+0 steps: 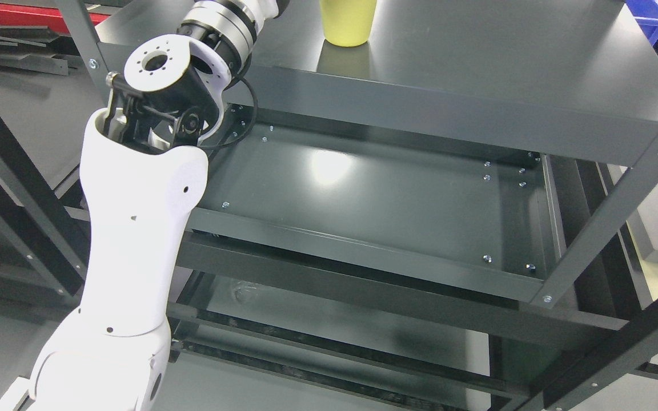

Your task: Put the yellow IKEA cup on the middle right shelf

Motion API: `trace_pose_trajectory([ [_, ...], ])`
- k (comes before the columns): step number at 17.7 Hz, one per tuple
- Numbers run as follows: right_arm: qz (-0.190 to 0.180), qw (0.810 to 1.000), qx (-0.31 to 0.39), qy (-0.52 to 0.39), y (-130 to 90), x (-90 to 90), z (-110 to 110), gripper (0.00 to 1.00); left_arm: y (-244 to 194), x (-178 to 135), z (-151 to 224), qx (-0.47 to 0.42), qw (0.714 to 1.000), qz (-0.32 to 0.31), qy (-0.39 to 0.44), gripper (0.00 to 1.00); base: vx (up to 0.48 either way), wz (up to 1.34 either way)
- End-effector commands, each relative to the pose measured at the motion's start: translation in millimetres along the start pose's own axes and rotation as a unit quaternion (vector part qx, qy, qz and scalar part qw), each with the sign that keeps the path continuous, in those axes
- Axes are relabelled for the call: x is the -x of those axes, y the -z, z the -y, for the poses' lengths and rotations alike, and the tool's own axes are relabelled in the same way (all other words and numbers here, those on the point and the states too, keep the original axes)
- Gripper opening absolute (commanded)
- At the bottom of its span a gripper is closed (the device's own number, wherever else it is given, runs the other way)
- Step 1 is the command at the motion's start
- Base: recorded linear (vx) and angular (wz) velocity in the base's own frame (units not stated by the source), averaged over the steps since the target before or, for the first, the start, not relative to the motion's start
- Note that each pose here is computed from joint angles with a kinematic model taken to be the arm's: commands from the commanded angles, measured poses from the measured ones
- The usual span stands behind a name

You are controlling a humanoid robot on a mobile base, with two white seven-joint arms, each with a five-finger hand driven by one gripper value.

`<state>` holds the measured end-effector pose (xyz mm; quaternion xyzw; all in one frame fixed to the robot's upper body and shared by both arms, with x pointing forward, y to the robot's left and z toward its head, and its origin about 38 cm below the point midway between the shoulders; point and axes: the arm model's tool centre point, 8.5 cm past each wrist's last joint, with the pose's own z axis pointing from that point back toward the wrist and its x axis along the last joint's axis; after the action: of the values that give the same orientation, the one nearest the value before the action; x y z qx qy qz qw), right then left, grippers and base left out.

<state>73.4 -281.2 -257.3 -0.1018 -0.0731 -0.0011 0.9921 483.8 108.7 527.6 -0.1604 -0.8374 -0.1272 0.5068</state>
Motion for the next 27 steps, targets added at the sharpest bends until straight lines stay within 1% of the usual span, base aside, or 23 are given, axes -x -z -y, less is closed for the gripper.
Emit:
trace_pose_trajectory([
  [1, -0.007, 1.0, 0.006, 0.002, 1, 9.1, 10, 0.99, -15, -37, -8, 0.013, 0.998, 0.065, 0.002, 0.99, 0.0, 0.0],
  [4, -0.007, 1.0, 0.006, 0.002, 1, 9.1, 10, 0.99, -19, -42, 8, 0.084, 0.993, 0.077, 0.007, 0.99, 0.0, 0.0],
  [6, -0.007, 1.0, 0.006, 0.002, 1, 9.1, 10, 0.99, -22, -39, 28, 0.165, 0.984, 0.071, 0.012, 0.98, 0.0, 0.0],
  [7, -0.007, 1.0, 0.006, 0.002, 1, 9.1, 10, 0.99, -26, -37, 41, 0.219, 0.973, 0.069, 0.018, 0.98, 0.0, 0.0],
  [10, -0.007, 1.0, 0.006, 0.002, 1, 9.1, 10, 0.99, -38, -31, 72, 0.337, 0.939, 0.06, 0.022, 0.98, 0.0, 0.0],
  [11, -0.007, 1.0, 0.006, 0.002, 1, 9.1, 10, 0.99, -44, -24, 89, 0.39, 0.919, 0.047, 0.02, 0.98, 0.0, 0.0],
  [12, -0.007, 1.0, 0.006, 0.002, 1, 9.1, 10, 1.0, -55, -8, 113, 0.446, 0.894, 0.029, 0.011, 0.98, 0.0, 0.0],
  [14, -0.007, 1.0, 0.006, 0.002, 1, 9.1, 10, 0.99, -72, 20, 145, 0.499, 0.866, -0.003, -0.011, 0.98, 0.0, 0.0],
  [17, -0.007, 1.0, 0.006, 0.002, 1, 9.1, 10, 0.99, -91, 56, 175, 0.54, 0.84, -0.045, -0.029, 0.98, 0.0, 0.0],
  [20, -0.007, 1.0, 0.006, 0.002, 1, 9.1, 10, 0.99, -122, 108, 202, 0.566, 0.816, -0.101, -0.06, 0.98, 0.0, 0.0],
  [22, -0.007, 1.0, 0.006, 0.002, 1, 8.6, 10, 0.99, -142, 138, 210, 0.568, 0.807, -0.131, -0.089, 0.98, 0.0, 0.0],
  [25, -0.007, 1.0, 0.006, 0.002, 1, 9.1, 10, 0.99, -162, 172, 205, 0.544, 0.813, -0.162, -0.131, 0.98, -0.001, -0.01],
  [26, -0.007, 1.0, 0.006, 0.002, 1, 9.1, 10, 0.99, -169, 189, 195, 0.518, 0.825, -0.175, -0.143, 0.98, -0.004, -0.02],
  [27, -0.007, 1.0, 0.006, 0.002, 1, 9.1, 10, 0.99, -173, 208, 179, 0.479, 0.845, -0.193, -0.138, 0.98, -0.006, -0.02],
])
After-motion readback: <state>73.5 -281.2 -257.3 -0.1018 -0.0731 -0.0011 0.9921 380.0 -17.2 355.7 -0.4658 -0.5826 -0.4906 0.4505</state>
